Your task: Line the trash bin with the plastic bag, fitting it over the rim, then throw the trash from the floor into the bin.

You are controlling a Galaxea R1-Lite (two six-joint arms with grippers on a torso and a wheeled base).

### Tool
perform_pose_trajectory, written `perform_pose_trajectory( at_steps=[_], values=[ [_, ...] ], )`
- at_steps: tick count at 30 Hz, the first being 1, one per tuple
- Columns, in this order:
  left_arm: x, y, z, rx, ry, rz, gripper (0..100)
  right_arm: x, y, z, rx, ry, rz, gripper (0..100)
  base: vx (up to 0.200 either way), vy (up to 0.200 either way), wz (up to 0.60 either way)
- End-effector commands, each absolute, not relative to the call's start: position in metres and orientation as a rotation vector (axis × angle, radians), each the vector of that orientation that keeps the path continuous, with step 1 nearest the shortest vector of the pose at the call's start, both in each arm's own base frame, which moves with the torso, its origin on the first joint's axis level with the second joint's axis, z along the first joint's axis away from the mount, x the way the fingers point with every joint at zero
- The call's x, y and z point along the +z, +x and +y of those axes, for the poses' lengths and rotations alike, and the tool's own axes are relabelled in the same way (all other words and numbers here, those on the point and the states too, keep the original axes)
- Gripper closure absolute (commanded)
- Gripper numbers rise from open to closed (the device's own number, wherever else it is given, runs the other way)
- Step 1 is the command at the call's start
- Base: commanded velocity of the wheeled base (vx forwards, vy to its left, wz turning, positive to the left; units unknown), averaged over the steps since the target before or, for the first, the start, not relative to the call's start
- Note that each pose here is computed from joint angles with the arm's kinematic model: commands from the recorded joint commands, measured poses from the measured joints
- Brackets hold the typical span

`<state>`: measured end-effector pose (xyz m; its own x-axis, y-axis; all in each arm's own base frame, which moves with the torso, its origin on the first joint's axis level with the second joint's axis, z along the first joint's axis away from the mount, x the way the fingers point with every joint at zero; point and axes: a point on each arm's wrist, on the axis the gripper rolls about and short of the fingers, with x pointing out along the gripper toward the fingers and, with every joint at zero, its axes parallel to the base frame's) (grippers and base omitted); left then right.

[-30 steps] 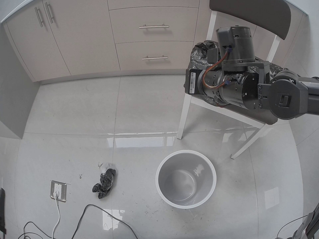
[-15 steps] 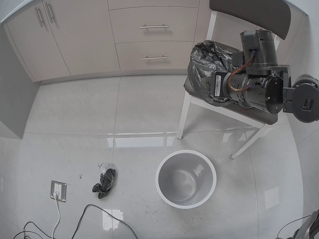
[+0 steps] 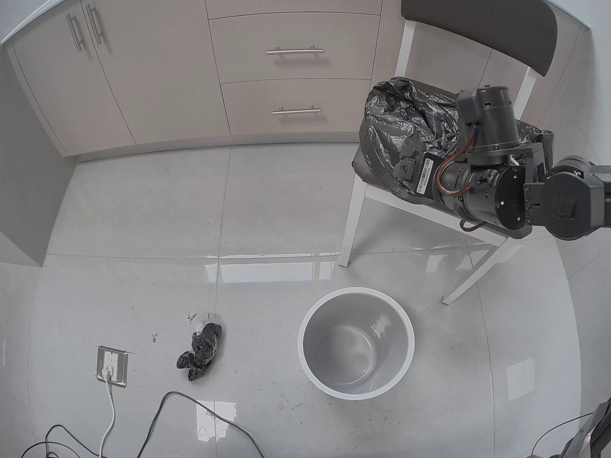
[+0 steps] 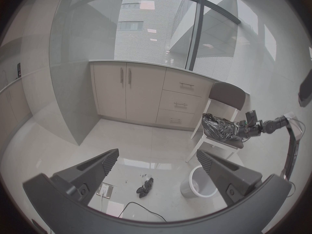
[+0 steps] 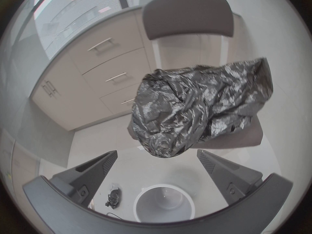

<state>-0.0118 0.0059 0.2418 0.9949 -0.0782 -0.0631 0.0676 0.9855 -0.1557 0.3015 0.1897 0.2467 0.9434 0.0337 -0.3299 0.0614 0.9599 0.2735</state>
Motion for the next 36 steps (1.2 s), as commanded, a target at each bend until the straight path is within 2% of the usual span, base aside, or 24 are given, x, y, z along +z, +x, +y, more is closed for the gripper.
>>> perform_pose_trajectory(
  at_steps=[1,5,9,21,28,36],
  values=[
    [0.24,0.006,0.002,-0.056,-0.186,0.127,0,0.215,0.321,0.188,-0.098,0.319,0.432,0,0.0,0.0,0.0],
    [0.235,0.008,0.001,-0.057,-0.183,0.147,0,0.208,0.319,0.184,-0.154,0.389,0.495,0,0.0,0.0,0.0],
    [0.235,0.012,0.001,-0.058,-0.184,0.152,0,0.207,0.324,0.177,-0.185,0.422,0.492,0,0.0,0.0,0.0],
    [0.227,0.012,0.001,-0.064,-0.181,0.142,0,0.238,0.329,0.18,-0.151,0.496,0.402,0,0.0,0.0,0.0],
    [0.227,0.009,0.001,-0.074,-0.186,0.116,0,0.212,0.346,0.174,-0.205,0.517,0.453,0,0.0,0.0,0.0],
    [0.22,0.008,0.001,-0.075,-0.182,0.129,0,0.213,0.352,0.17,-0.204,0.535,0.45,0,0.0,0.0,0.0]
  ],
)
